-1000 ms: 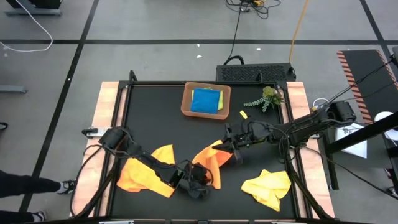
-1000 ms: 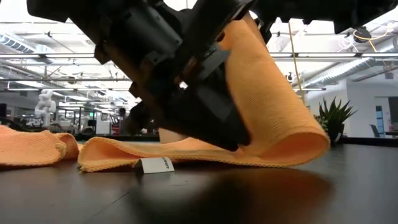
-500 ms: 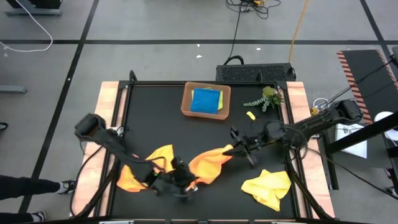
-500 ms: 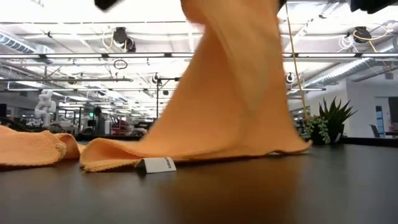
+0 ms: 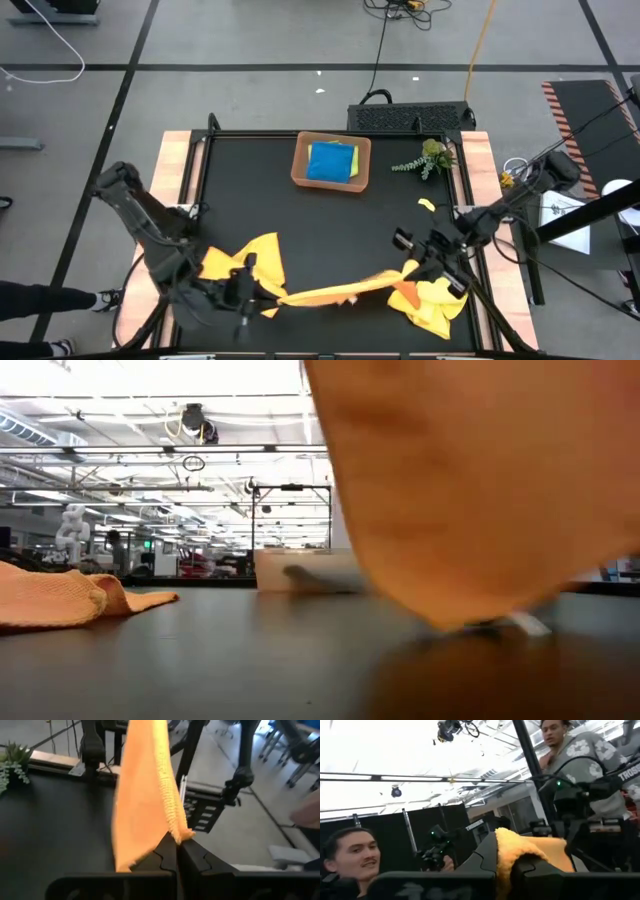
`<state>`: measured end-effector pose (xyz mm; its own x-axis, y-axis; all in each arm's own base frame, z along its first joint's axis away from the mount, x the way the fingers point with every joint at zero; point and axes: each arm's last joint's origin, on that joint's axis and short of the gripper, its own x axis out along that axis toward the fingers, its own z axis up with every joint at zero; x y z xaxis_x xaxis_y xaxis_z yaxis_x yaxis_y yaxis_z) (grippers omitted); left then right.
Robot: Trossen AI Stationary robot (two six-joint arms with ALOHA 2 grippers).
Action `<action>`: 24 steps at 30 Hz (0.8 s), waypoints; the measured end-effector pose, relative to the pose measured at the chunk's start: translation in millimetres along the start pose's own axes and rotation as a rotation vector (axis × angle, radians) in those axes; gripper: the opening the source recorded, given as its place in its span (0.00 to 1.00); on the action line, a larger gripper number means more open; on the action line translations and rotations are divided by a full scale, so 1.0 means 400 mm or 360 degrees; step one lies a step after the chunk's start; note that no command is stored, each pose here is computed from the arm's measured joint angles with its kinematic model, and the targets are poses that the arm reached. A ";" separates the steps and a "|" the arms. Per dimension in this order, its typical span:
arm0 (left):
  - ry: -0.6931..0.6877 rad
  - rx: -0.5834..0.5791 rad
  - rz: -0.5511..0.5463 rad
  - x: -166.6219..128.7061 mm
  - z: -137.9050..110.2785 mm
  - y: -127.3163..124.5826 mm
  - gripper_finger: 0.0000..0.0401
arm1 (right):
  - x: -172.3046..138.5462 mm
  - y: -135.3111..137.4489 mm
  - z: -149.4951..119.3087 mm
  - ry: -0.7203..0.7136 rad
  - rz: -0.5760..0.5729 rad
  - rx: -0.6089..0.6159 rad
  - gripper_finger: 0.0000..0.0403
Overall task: Fold microfiber towels
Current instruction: Fold the orange microfiber towel
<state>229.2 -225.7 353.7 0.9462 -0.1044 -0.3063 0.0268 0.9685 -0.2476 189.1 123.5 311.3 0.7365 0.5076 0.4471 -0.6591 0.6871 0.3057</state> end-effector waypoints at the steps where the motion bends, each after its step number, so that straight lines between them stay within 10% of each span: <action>1: -0.0011 -0.0009 -0.0020 -0.013 0.006 -0.001 0.00 | 0.000 0.007 -0.003 0.0001 0.0011 0.0003 0.00; 8: -0.0003 -0.0066 -0.0016 -0.084 0.044 0.035 0.00 | -0.001 0.013 -0.023 0.0087 -0.0090 0.0056 0.00; 24: 0.0674 -0.0179 0.0867 0.023 -0.048 0.316 0.00 | -0.060 -0.152 -0.089 0.0670 -0.0953 0.0061 0.00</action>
<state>235.2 -108.4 301.9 0.6077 0.2886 -0.7399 -0.4712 0.8810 -0.0434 217.1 87.8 252.0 0.9632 0.2128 -0.1642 -0.1246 0.8946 0.4291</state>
